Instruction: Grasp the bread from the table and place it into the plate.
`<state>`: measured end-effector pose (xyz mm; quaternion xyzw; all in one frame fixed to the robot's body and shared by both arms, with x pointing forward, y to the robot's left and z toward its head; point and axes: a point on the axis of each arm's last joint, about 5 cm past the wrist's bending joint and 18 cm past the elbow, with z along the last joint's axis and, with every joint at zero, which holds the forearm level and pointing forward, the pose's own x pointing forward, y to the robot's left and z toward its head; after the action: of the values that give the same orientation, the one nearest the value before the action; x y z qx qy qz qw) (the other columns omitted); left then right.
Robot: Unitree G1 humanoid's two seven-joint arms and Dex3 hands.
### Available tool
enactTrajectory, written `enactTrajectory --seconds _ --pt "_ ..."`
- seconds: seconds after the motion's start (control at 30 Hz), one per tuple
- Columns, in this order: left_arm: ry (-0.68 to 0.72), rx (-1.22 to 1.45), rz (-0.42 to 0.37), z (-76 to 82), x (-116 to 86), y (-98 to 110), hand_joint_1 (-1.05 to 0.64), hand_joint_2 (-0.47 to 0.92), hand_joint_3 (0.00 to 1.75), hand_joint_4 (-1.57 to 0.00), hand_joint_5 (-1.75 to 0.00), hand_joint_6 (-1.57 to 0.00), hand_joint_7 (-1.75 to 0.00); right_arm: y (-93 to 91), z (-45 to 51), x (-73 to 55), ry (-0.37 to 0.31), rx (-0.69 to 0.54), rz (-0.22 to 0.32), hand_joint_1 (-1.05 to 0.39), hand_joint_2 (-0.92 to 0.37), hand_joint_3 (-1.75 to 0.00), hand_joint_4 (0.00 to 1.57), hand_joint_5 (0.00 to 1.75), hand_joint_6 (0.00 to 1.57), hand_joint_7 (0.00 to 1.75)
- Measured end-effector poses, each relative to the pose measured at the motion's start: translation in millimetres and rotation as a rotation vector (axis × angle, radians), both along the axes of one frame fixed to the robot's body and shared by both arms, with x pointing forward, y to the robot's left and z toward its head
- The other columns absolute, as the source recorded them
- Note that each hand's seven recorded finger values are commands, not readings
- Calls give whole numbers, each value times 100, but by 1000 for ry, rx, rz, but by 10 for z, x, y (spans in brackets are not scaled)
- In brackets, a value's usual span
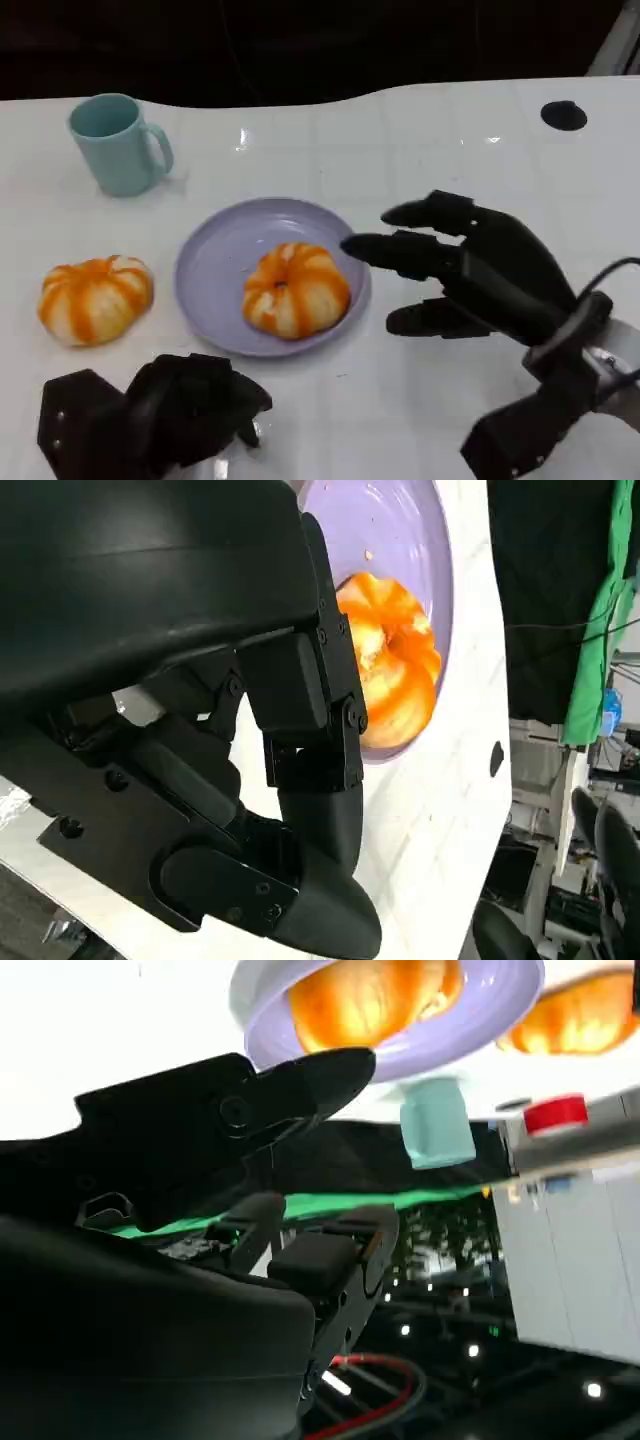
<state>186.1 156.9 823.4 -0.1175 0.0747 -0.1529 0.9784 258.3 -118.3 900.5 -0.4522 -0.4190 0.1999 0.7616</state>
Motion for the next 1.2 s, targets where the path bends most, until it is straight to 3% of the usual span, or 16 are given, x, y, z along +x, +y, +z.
enactTrajectory --seconds 0.07,0.27,0.3,0.37,0.43,0.5,0.67,0.77,1.13,1.2 --pt "0 1 0 -1 2 0 -105 62 25 -90 -151 -152 -40 -43 -31 -31 0 22 -12 -22 -83 -2 77 84 98 25" --pt "1 0 -1 -1 3 0 -105 63 25 -90 -151 -152 -39 -158 -129 -156 -26 88 -66 -9 -82 -4 103 106 122 37" --pt "1 1 0 -1 3 1 -105 63 25 -90 -151 -152 -40 -171 -150 -181 -33 92 -75 -10 -79 -16 104 113 121 48" --pt "1 2 0 -1 3 4 -105 63 26 -90 -151 -152 -40 -182 -193 -216 -58 101 -88 -10 -38 -100 107 135 112 89" --pt "1 2 0 -1 3 4 -105 63 26 -90 -151 -152 -40 -193 -232 -247 -89 125 -100 -10 -18 -137 108 145 109 106" --pt "1 2 0 -2 2 5 -105 63 26 -90 -151 -152 -40 -201 -264 -274 -102 146 -109 -11 -13 -149 106 150 107 112" --pt "2 1 0 -2 2 5 -105 63 26 -90 -150 -152 -39 -231 -365 -377 -70 158 -135 -10 -11 -150 97 171 95 139" --pt "3 0 2 -3 1 7 -105 63 26 -91 -150 -152 -39 -244 -430 -457 -43 171 -150 -9 -13 -148 96 174 91 148" --pt "4 3 1 0 2 13 -105 62 27 -91 -150 -152 -39 -309 -519 -592 38 223 -213 -8 -18 -147 92 175 84 152" --pt "5 4 1 0 1 16 -105 62 27 -91 -151 -152 -40 -321 -524 -604 63 227 -221 -10 -22 -145 89 175 84 144"
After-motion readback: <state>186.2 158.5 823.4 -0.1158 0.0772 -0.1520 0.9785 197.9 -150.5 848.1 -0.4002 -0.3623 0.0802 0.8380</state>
